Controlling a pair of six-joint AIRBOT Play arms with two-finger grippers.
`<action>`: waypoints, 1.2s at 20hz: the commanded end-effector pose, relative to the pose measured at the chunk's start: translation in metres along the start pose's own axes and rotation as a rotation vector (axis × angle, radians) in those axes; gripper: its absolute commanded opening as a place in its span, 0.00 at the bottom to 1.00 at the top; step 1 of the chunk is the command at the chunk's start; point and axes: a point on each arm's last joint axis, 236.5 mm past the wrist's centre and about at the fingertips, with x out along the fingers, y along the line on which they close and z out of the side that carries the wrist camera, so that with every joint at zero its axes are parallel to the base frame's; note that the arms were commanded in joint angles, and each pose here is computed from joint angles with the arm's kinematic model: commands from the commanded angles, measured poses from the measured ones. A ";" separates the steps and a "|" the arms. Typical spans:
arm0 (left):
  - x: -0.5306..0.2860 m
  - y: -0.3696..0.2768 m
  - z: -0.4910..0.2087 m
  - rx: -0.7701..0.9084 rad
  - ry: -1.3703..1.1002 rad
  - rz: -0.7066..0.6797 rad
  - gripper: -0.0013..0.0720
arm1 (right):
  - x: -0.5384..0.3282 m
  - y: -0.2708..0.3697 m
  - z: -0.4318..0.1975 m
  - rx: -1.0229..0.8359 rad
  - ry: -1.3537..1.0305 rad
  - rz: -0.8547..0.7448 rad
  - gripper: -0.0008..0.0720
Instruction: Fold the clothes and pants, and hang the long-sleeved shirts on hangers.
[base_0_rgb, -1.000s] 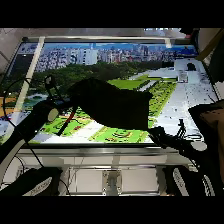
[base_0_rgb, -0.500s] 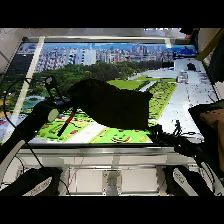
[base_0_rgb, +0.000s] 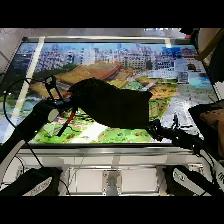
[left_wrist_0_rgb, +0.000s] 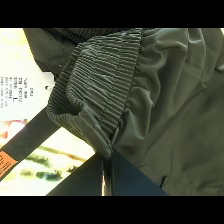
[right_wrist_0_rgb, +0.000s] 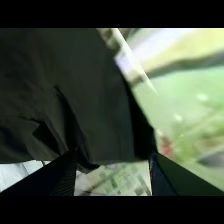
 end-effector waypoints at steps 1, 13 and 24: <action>0.000 0.000 0.000 0.001 -0.001 0.000 0.05 | 0.017 0.008 0.006 -0.066 -0.009 -0.037 0.56; -0.125 0.028 0.022 0.352 0.047 0.117 0.05 | -0.111 0.230 -0.011 -0.829 -0.094 0.171 0.02; -0.337 -0.052 0.118 0.529 -0.283 -0.060 0.05 | -0.328 0.363 -0.114 -1.227 -0.593 0.273 0.02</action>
